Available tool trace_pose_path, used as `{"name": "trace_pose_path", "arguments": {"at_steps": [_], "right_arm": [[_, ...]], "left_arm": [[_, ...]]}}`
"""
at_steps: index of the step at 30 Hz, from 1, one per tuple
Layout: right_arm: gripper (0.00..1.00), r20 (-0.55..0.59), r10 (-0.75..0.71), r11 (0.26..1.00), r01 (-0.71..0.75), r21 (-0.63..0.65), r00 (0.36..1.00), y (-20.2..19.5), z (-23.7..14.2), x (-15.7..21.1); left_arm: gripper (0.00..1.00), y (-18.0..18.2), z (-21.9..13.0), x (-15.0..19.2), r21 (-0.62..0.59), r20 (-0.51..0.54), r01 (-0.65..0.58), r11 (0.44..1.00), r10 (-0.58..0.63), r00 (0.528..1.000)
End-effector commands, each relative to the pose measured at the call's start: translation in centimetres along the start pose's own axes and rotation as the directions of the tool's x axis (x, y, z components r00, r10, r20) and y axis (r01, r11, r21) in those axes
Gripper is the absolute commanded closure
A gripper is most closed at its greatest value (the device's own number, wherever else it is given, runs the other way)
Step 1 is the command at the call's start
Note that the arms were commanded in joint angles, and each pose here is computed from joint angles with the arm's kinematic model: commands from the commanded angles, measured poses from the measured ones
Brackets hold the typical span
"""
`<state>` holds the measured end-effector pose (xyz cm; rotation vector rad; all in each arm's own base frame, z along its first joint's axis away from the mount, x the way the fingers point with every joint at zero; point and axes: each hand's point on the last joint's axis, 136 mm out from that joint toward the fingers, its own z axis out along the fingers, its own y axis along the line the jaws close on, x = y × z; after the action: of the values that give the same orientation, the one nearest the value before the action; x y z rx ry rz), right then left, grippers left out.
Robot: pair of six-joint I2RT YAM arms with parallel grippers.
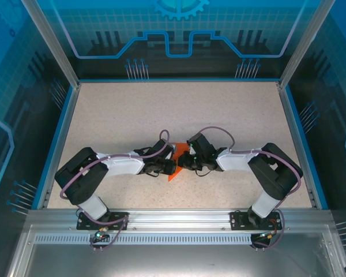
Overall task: Fold a paper plane with a square sheet of paper (pick it up from the middle)
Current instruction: Third fold the triangle at the center of the table.
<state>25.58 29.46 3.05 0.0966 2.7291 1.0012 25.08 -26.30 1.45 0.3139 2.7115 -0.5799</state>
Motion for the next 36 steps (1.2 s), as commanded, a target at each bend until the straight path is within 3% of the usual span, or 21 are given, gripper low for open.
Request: {"name": "trace_pose_path", "arguments": {"at_steps": [1, 12, 20, 31, 36], "right_arm": [[0.86, -0.003, -0.014, 0.999, 0.014, -0.049, 1.0, 1.6, -0.2, -0.1], [0.87, -0.013, 0.057, 0.996, -0.056, 0.076, 0.998, -3.1, 1.6, 0.7], [0.85, 0.032, 0.062, 0.99, -0.057, -0.127, 0.998, -0.4, -0.6, -1.6], [0.86, 0.014, 0.136, 0.989, -0.137, 0.056, 0.991, -5.6, 0.5, -0.3], [0.86, 0.038, 0.115, 0.993, -0.116, 0.014, 0.993, -4.2, -0.7, -1.2]], "left_arm": [[0.87, 0.7, 0.6, 1.1, -0.012, -0.035, -0.012, 1.0, 0.012, 0.999], [0.88, 1.0, 0.6, 1.6, -0.02, -0.048, -0.023, 1.0, 0.022, 0.999], [0.9, 1.6, 0.8, 2.1, -0.038, -0.062, -0.027, 0.999, 0.024, 0.998], [0.91, 1.6, 1.0, 2.3, -0.042, -0.073, -0.03, 0.999, 0.027, 0.997], [0.91, 1.7, 1.0, 2.4, -0.048, -0.077, -0.033, 0.998, 0.029, 0.997]]}}
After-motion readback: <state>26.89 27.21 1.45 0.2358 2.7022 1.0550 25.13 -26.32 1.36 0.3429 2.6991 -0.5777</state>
